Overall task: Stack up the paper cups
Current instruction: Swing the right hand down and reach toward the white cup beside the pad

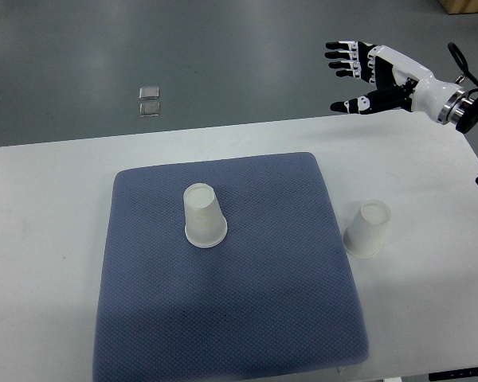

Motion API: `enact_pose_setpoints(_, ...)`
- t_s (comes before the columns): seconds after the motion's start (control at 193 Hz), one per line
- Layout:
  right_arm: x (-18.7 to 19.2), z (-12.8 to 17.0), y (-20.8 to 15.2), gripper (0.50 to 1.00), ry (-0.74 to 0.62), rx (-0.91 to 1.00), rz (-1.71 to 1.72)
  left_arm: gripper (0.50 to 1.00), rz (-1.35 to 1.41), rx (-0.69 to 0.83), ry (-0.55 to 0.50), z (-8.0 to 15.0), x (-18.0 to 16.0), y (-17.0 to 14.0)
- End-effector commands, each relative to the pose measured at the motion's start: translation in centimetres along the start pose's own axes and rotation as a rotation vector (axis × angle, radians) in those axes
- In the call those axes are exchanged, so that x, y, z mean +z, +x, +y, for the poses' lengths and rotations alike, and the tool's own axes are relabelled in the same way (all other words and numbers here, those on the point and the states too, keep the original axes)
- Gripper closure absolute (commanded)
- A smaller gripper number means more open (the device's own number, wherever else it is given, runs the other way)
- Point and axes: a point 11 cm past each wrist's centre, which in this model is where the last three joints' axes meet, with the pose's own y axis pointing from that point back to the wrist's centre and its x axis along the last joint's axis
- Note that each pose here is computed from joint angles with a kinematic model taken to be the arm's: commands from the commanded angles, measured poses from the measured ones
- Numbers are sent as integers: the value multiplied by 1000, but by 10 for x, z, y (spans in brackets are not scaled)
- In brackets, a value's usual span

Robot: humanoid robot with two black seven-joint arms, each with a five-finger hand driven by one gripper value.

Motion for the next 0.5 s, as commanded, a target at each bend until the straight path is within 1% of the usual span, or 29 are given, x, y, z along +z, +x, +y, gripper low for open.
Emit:
enact_pose_setpoints(0.0,-5,15,-10,583,-43,-124,131,500,0,0,0,0,0,0)
enact_pose_setpoints(0.13,-6,31,-26,585,-110,-297,324,500,0,0,0,0,0,0)
enact_pose_setpoints(0.295,16,52,-38,585,-246,-483,510,500,0,0,0,0,0,0)
enact_pose_setpoints(0.352,21,54,-40,585,-266,-513,571,500,0,0,0,0,0,0)
enact_pose_setpoints(0.492,27,49,-44,585,-260,-537,696,500,0,0,0,0,0,0)
